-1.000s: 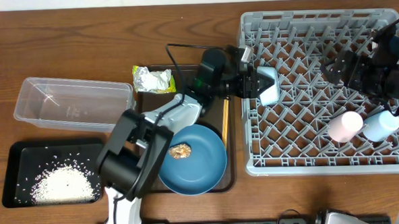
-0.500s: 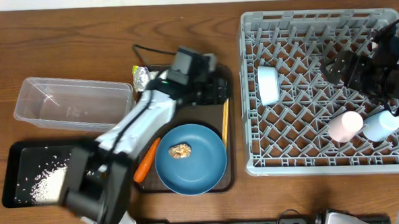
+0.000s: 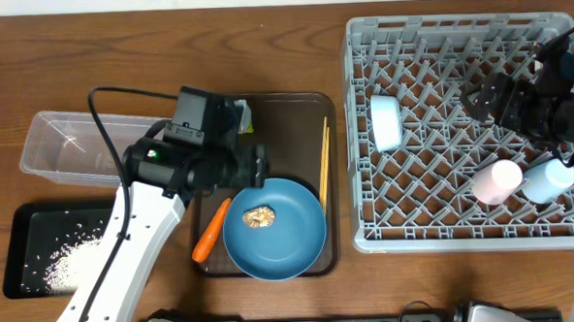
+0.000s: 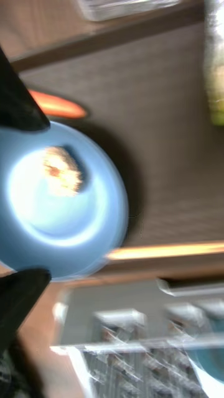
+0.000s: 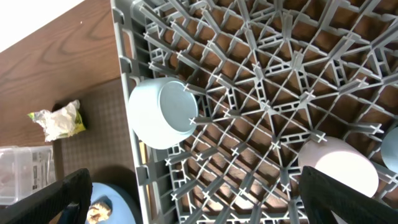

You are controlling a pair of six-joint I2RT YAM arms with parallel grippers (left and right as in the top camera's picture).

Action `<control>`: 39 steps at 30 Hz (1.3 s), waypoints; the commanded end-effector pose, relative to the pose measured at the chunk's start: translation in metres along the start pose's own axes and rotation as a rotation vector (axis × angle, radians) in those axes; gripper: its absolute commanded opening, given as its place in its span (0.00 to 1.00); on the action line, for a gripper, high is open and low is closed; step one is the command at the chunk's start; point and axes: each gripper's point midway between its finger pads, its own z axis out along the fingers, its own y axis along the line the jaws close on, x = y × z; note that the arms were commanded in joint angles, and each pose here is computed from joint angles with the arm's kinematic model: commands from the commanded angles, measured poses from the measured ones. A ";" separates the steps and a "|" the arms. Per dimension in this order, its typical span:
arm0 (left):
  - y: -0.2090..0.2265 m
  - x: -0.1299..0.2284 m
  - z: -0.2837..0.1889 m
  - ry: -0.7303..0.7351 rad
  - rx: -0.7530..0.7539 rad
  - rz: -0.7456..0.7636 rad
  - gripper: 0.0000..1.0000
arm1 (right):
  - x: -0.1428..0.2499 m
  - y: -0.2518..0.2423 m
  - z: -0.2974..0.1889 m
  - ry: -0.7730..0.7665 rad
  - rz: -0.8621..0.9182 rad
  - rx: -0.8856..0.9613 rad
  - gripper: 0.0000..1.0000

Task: Sort waste into correct bins and load items into the dishwasher rack
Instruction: 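Reach the left gripper to the blue plate rim and grasp it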

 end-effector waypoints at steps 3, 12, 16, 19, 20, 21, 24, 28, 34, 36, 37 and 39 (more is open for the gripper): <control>-0.003 0.035 0.028 0.149 -0.026 0.099 0.56 | 0.001 0.005 0.000 -0.002 -0.015 -0.006 0.99; -0.064 0.050 0.092 0.210 0.023 0.170 0.47 | -0.001 0.005 0.000 -0.008 -0.017 -0.007 0.99; -0.074 0.077 0.116 0.324 0.008 0.102 0.45 | 0.002 0.004 0.000 0.004 -0.013 -0.004 0.99; -0.085 0.095 0.132 0.381 0.001 0.150 0.43 | 0.002 0.004 0.000 0.004 -0.013 -0.005 0.99; -0.088 0.101 0.136 0.397 -0.003 0.168 0.43 | 0.002 0.004 0.000 0.004 -0.013 -0.005 0.99; -0.090 0.106 0.138 0.409 -0.006 0.182 0.42 | 0.003 0.004 0.000 0.005 -0.012 -0.005 0.99; -0.093 0.113 0.143 0.401 -0.049 0.210 0.41 | 0.003 0.004 0.000 0.005 -0.012 -0.004 0.99; -0.091 0.115 0.143 0.393 -0.083 0.215 0.41 | 0.003 0.004 0.000 0.008 -0.011 -0.004 0.99; -0.083 0.107 0.148 0.361 -0.126 0.218 0.42 | 0.004 0.005 0.000 0.009 -0.011 -0.008 0.99; -0.080 0.102 0.149 0.338 -0.140 0.212 0.42 | 0.004 0.005 0.000 0.011 -0.010 -0.008 0.99; -0.081 0.097 0.151 0.318 -0.140 0.215 0.42 | 0.004 0.005 0.000 0.013 -0.010 -0.007 0.99; -0.083 0.087 0.154 0.273 -0.138 0.219 0.41 | 0.005 0.004 0.000 0.013 -0.010 -0.007 0.99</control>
